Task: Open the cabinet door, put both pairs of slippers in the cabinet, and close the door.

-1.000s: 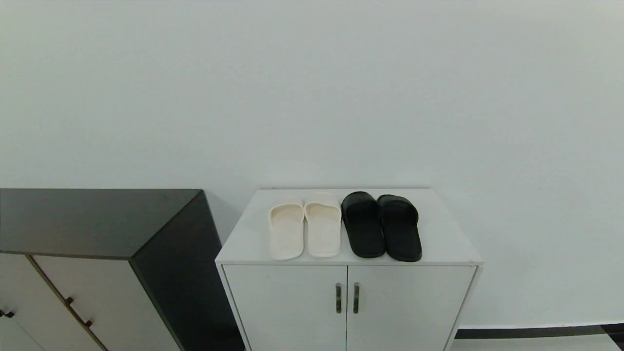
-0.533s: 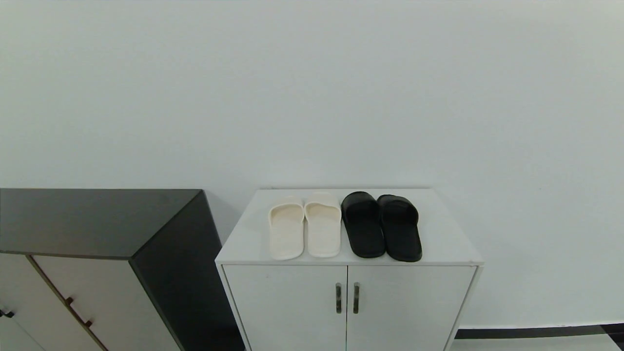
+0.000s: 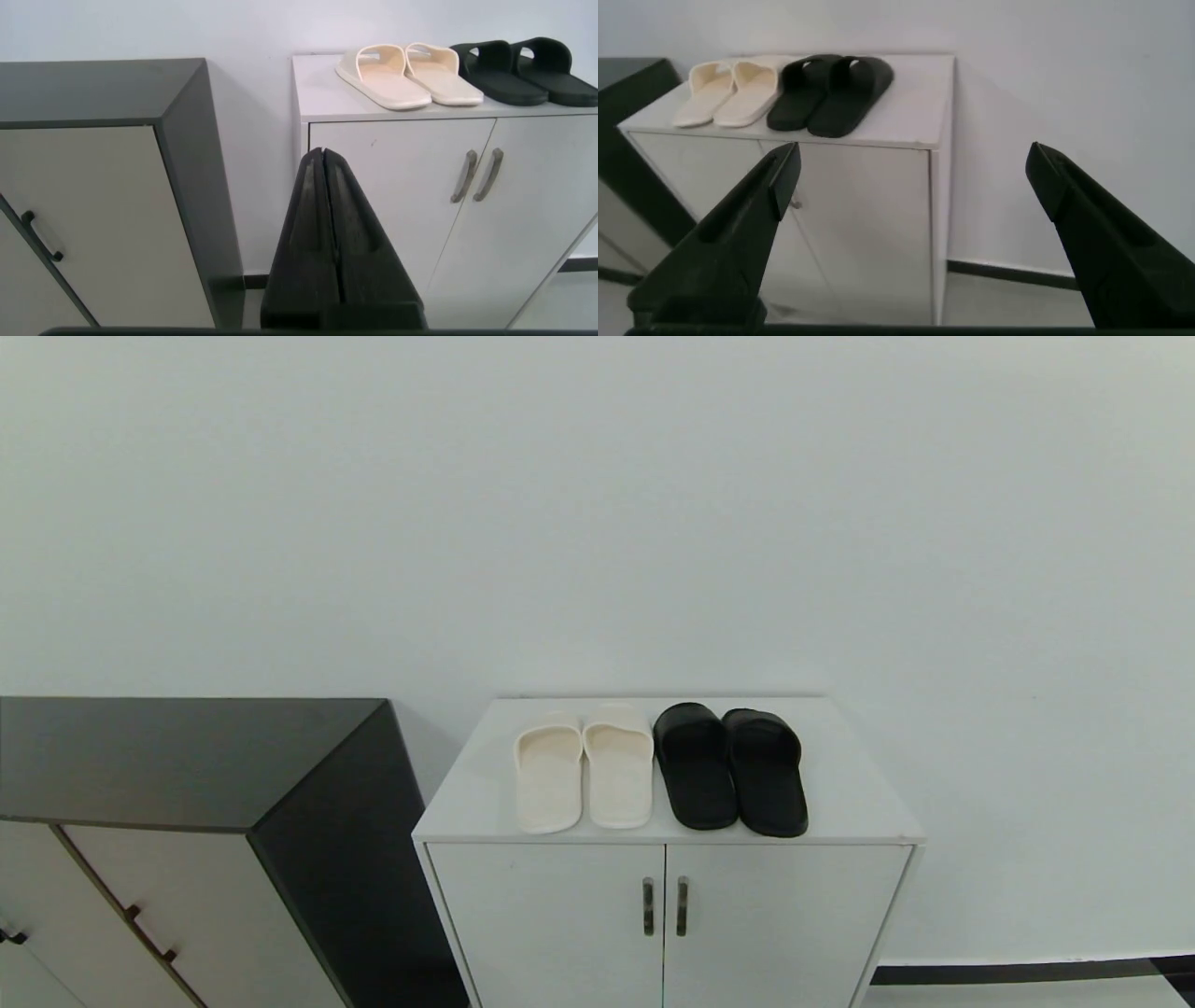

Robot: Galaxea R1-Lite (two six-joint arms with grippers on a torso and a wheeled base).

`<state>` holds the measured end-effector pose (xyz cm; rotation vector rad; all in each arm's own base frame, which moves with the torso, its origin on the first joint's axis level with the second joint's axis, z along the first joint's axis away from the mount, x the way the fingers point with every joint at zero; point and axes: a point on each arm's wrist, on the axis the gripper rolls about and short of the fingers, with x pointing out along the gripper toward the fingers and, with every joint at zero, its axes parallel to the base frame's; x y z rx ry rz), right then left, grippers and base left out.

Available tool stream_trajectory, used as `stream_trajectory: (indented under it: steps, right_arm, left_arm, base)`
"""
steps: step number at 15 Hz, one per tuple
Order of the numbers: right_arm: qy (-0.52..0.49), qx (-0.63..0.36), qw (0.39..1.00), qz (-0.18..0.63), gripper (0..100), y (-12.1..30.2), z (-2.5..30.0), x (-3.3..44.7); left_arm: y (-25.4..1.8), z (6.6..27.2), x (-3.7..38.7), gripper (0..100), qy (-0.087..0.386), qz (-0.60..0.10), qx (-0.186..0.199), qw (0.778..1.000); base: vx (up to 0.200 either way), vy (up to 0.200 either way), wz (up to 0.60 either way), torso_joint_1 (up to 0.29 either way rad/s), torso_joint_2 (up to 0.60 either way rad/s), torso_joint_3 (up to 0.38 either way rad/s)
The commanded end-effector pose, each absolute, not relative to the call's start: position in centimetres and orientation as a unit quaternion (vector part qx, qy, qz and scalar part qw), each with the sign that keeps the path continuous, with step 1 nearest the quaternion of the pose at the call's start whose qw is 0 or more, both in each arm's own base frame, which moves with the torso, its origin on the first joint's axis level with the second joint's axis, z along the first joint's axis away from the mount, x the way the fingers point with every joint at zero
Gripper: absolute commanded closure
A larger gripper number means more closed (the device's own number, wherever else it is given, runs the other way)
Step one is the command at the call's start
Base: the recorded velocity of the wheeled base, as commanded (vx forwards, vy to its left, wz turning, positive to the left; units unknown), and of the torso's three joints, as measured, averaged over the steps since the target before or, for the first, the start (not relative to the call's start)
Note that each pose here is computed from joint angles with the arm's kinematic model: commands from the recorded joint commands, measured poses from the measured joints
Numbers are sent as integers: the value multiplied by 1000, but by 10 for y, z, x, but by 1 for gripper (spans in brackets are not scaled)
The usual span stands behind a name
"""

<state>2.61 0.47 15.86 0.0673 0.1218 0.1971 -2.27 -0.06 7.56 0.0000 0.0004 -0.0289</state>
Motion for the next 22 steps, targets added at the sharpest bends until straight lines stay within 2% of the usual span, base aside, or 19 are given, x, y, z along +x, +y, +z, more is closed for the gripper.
stream_trajectory:
  steps: [1, 4, 7, 10, 14, 17, 22]
  right_arm:
    - [150, 52, 977, 145, 0, 20, 160, 99]
    - [162, 59, 969, 175, 0, 56, 174, 128]
    - [168, 61, 969, 171, 0, 102, 185, 145]
    - [187, 51, 963, 186, 0, 147, 183, 158]
    - [192, 38, 973, 124, 0, 195, 168, 208]
    - [165, 39, 984, 46, 0, 235, 141, 254]
    - [157, 34, 987, 0, 0, 257, 111, 305]
  left_arm:
    - [-1, 76, -23, 100, 0, -15, 0, 1000]
    - [-1, 76, -23, 100, 0, -15, 1, 1000]
    - [-1, 76, -23, 100, 0, -15, 2, 1000]
    - [-1, 76, -23, 100, 0, -15, 2, 1000]
    - [-1, 76, -23, 100, 0, -15, 2, 1000]
    - [-1, 76, -23, 100, 0, -15, 2, 1000]
    - [-1, 76, -23, 100, 0, -15, 2, 1000]
  base:
    - [0, 0, 0, 0, 0, 0]
    - [0, 0, 0, 0, 0, 0]
    - [0, 0, 0, 0, 0, 0]
    - [0, 0, 0, 0, 0, 0]
    - [0, 0, 0, 0, 0, 0]
    - [0, 0, 0, 0, 0, 0]
    - [0, 0, 0, 0, 0, 0]
